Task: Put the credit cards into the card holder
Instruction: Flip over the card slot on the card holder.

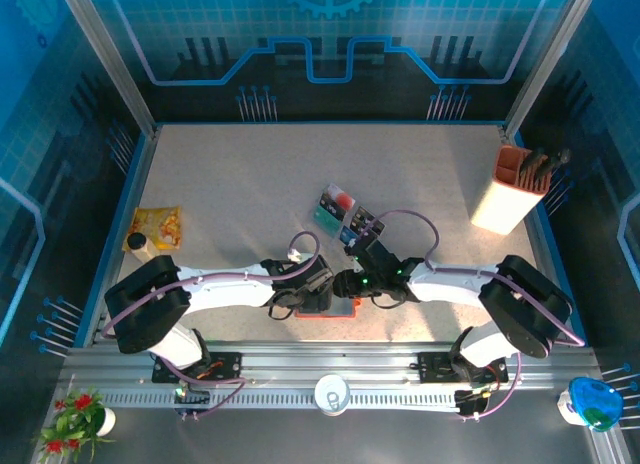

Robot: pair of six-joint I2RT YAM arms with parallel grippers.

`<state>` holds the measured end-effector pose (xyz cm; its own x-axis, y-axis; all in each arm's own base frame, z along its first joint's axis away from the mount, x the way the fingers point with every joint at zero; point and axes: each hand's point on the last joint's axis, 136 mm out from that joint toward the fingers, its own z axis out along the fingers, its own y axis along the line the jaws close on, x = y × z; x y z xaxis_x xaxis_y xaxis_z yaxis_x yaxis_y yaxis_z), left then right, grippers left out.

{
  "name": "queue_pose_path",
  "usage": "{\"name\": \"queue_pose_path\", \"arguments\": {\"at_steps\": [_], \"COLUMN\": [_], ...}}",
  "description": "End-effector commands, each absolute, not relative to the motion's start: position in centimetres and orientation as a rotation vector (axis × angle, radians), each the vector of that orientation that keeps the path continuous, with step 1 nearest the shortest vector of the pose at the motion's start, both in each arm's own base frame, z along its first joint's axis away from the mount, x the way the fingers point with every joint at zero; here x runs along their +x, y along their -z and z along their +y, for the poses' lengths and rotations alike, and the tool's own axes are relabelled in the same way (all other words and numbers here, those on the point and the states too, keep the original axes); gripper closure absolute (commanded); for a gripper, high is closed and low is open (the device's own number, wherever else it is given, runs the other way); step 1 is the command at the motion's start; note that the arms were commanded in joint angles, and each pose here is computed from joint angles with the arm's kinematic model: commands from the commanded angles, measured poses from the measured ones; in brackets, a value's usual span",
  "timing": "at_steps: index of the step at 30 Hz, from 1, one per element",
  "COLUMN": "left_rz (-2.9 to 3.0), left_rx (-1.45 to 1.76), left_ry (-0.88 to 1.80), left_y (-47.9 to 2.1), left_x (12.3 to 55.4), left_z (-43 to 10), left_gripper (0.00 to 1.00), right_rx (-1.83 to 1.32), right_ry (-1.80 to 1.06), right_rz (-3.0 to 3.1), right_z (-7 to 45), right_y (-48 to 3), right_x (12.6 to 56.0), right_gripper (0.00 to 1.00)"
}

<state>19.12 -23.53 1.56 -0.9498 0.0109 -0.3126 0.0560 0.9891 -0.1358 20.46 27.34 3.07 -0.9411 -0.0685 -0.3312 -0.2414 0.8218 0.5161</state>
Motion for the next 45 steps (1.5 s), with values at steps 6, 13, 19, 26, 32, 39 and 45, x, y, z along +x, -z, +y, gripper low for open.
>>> {"name": "queue_pose_path", "arguments": {"at_steps": [6, 13, 19, 26, 32, 39, 45], "left_rz": [2.859, 2.826, 2.761, 2.651, 2.593, 2.537, 2.515], "left_rx": [0.055, 0.035, 0.001, -0.104, -0.215, -0.314, -0.36], "left_ry": [0.187, 0.221, 0.269, 0.306, 0.335, 0.354, 0.37], "left_y": [-0.2, -1.4, -3.9, -6.9, -7.9, -8.4, -8.6], "left_x": [17.9, 18.2, 18.6, 18.9, 18.8, 18.3, 17.8], "left_z": [-23.0, -22.9, -22.5, -20.1, -17.4, -14.4, -13.0], "left_gripper": [0.06, 0.02, 0.01, 0.01, 0.01, 0.01, 0.01], "right_rx": [-0.223, -0.237, -0.24, -0.279, -0.309, -0.304, -0.303], "right_ry": [-0.932, -1.018, -1.066, -1.079, -1.07, -1.08, -1.067], "right_rz": [2.712, 2.686, 2.664, 2.643, 2.649, 2.674, 2.715], "right_z": [28.4, 29.3, 29.9, 31.0, 32.6, 35.0, 36.4], "right_y": [-3.3, -4.6, -6.0, -7.9, -8.1, -6.6, -4.6], "right_x": [20.3, 20.3, 20.3, 20.0, 19.8, 20.0, 20.0], "right_gripper": [0.63, 0.67, 0.68, 0.58, 0.48, 0.47, 0.47]}}
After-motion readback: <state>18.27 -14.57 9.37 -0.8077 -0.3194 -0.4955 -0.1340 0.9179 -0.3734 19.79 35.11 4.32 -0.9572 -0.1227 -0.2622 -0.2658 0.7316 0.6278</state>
